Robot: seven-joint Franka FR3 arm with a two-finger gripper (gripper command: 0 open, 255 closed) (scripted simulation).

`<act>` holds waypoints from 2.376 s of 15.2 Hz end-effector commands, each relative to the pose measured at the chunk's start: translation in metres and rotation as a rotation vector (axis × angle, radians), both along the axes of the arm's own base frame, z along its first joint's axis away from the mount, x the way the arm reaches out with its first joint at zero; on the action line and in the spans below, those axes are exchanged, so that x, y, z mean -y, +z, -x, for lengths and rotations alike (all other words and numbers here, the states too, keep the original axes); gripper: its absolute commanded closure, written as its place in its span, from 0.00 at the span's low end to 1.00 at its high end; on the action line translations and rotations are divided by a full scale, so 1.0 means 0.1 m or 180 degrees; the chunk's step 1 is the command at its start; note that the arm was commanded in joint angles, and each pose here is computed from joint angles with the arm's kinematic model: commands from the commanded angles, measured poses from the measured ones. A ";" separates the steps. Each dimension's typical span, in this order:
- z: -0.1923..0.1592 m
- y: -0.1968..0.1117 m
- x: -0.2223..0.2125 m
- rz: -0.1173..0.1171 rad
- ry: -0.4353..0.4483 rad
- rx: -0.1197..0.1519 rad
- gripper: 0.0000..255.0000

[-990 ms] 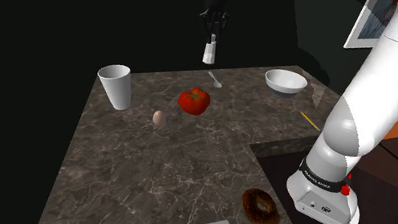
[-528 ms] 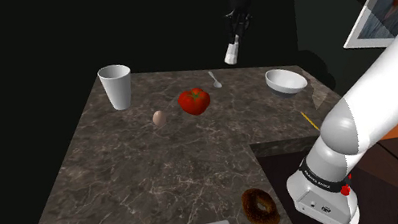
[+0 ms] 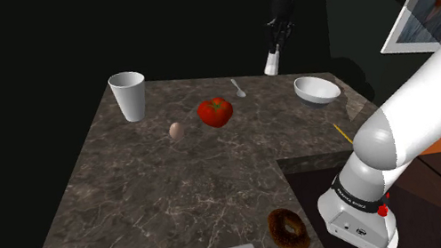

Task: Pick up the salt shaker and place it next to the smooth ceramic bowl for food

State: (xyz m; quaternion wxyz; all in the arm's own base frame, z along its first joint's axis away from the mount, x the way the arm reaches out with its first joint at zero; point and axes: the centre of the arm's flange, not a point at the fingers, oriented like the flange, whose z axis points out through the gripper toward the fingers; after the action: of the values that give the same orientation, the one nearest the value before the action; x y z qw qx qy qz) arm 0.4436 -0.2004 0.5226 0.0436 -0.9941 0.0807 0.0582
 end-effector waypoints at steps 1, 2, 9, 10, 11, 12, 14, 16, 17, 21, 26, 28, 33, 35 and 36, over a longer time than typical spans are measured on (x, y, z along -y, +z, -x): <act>0.01 -0.10 0.00 0.0000 0.0001 0.0002 1.00; 0.01 -0.16 0.00 0.0000 0.0001 0.0002 1.00; 0.01 -0.53 0.00 0.0000 0.0001 0.0002 1.00; 0.01 -0.58 0.00 0.0000 0.0001 0.0002 1.00; 0.01 -0.63 0.00 0.0000 0.0001 0.0002 1.00; 0.01 -0.68 0.00 0.0000 0.0001 0.0002 1.00; 0.01 -0.79 0.00 0.0000 0.0001 0.0002 1.00; 0.01 -0.90 0.00 0.0000 0.0001 0.0002 1.00; 0.01 -0.95 0.00 0.0000 0.0001 0.0002 1.00; 0.01 -1.16 0.00 0.0000 0.0001 0.0002 1.00; 0.01 -1.42 0.00 0.0000 0.0001 0.0002 1.00; 0.01 -1.49 0.00 0.0000 0.0001 0.0002 1.00; 0.01 -1.49 0.00 0.0000 0.0001 0.0002 1.00; 0.01 -1.49 0.00 0.0000 0.0001 0.0002 1.00; 0.01 -1.49 0.00 0.0000 0.0001 0.0002 0.00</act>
State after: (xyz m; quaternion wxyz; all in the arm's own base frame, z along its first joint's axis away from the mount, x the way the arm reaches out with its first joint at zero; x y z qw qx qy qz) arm 0.4428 -0.2000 0.3735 0.0437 -0.9941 0.0805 0.0580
